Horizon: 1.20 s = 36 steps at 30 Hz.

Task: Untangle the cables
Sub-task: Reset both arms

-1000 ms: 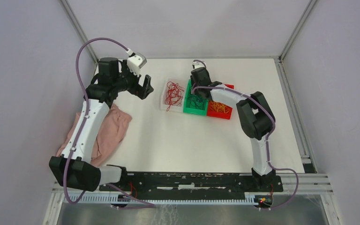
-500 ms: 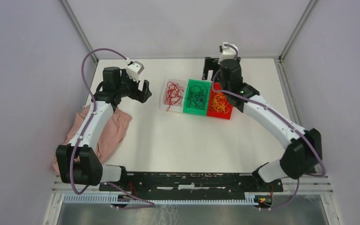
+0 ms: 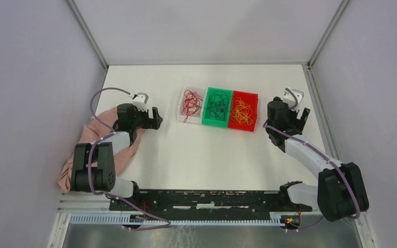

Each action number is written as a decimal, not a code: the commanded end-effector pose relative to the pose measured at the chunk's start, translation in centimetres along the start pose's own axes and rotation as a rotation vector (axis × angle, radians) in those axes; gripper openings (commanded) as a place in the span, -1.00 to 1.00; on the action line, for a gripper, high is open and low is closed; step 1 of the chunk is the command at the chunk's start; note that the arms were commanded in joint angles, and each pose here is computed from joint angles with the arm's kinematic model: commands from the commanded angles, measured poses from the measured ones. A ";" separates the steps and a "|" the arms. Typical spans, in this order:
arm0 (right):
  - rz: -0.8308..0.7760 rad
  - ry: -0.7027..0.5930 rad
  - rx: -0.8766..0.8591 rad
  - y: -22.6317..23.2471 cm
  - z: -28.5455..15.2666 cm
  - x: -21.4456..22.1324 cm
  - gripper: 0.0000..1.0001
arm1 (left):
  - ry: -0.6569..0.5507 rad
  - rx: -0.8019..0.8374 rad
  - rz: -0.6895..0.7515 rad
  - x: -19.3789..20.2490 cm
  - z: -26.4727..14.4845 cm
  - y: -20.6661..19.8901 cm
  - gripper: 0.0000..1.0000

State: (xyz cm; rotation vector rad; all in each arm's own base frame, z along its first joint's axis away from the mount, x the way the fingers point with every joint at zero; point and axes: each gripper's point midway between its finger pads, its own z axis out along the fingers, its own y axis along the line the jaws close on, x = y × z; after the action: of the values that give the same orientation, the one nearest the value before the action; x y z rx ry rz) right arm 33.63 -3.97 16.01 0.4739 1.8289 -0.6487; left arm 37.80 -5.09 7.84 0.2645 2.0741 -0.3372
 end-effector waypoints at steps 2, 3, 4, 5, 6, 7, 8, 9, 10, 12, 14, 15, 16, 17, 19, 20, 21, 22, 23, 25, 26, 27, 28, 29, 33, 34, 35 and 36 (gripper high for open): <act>0.144 -0.052 0.124 -2.9 1.9 1.0 0.99 | -0.310 -0.064 -0.019 -6.1 0.4 1.5 0.98; 0.155 -0.054 0.112 -2.9 2.2 1.5 0.99 | -0.321 -0.069 -0.012 -6.3 0.3 1.5 0.99; 0.151 -0.055 0.101 -2.9 2.5 2.0 0.99 | -0.334 -0.070 -0.005 -6.4 0.1 1.5 0.99; 0.151 -0.052 0.103 -3.0 2.7 2.6 0.99 | -0.337 -0.073 0.010 -6.3 0.0 1.5 0.99; 0.154 -0.048 0.107 -3.1 2.9 3.0 0.99 | -0.323 -0.078 0.023 -6.0 -0.2 1.5 0.99; 0.152 -0.047 0.104 -3.2 3.1 3.4 0.99 | -0.313 -0.095 0.034 -5.7 -0.5 1.7 0.99; 0.157 -0.051 0.095 -3.0 3.3 3.6 0.99 | -0.313 -0.114 0.038 -5.6 -0.7 2.0 0.98; 0.168 -0.053 0.080 -2.8 3.5 4.0 0.99 | -0.317 -0.129 0.044 -5.6 -1.0 2.1 0.99; 0.171 -0.051 0.067 -2.6 3.8 4.4 0.99 | -0.319 -0.132 0.050 -5.5 -1.1 2.1 0.99; 0.159 -0.048 0.056 -2.2 4.2 5.3 0.99 | -0.306 -0.135 0.054 -4.7 -1.4 2.0 0.99; 0.162 -0.051 0.039 -1.6 4.6 5.9 0.99 | -0.292 -0.152 0.055 -3.3 -1.5 2.2 0.99; 0.156 -0.064 0.006 -1.0 4.7 5.7 0.99 | -0.296 -0.165 0.061 -2.7 -1.5 2.4 0.99; 0.138 -0.056 -0.026 -0.4 4.8 5.7 0.99 | -0.323 -0.184 0.069 -2.4 -1.7 2.7 0.99; 0.119 -0.046 -0.049 0.1 4.9 5.8 0.99 | -0.367 -0.203 0.062 -2.5 -2.1 2.9 0.99; 0.096 -0.052 -0.102 1.0 4.9 5.7 0.99 | -0.401 -0.212 0.063 -1.5 -2.6 2.8 0.99; 0.084 -0.058 -0.147 1.7 4.7 5.7 0.99 | -0.422 -0.246 0.051 -1.1 -3.0 3.3 0.99; 0.069 -0.078 -0.213 2.6 4.5 5.5 0.99 | -0.443 -0.264 0.042 -0.6 -3.4 3.4 0.99; 0.041 -0.098 -0.305 4.0 4.0 5.6 0.99 | -0.519 -0.254 0.059 -1.4 -4.0 3.0 0.99; 0.004 -0.109 -0.380 5.1 3.6 6.3 0.99 | -0.517 -0.241 0.069 -1.0 -4.1 2.7 0.98; 0.018 -0.172 -0.365 5.2 3.8 6.2 1.00 | -0.462 -0.251 0.063 -0.5 -3.6 3.0 0.99; 0.008 -0.132 -0.357 5.1 3.8 6.6 0.99 | -0.456 -0.262 0.043 -0.7 -3.2 3.4 0.99; -0.006 -0.085 -0.359 5.2 3.9 7.0 0.99 | -0.442 -0.271 0.030 -0.8 -2.6 3.8 0.99; 0.011 -0.091 -0.363 5.2 4.3 6.7 0.98 | -0.424 -0.280 0.032 -0.8 -2.5 4.0 0.98; 0.024 -0.108 -0.363 5.2 4.5 6.5 0.99 | -0.411 -0.282 0.034 -0.6 -2.4 3.9 1.00; 0.016 -0.098 -0.359 5.0 4.4 6.6 0.99 | -0.423 -0.282 0.034 -0.7 -2.5 3.9 0.98; 0.018 -0.096 -0.361 5.0 4.4 6.6 0.99 | -0.428 -0.282 0.033 -0.8 -2.5 3.9 0.99; 0.015 -0.089 -0.365 5.1 4.4 6.7 0.99 | -0.431 -0.280 0.032 -0.8 -2.6 3.8 0.99; 0.015 -0.088 -0.365 5.1 4.4 6.8 0.99 | -0.428 -0.281 0.032 -0.8 -2.5 3.8 0.98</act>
State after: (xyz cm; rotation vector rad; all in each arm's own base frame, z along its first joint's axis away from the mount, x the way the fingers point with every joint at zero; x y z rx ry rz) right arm 36.24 -3.11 5.14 0.2111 1.8832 -0.3453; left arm 36.54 -0.95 7.14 0.0680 1.7436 -0.0861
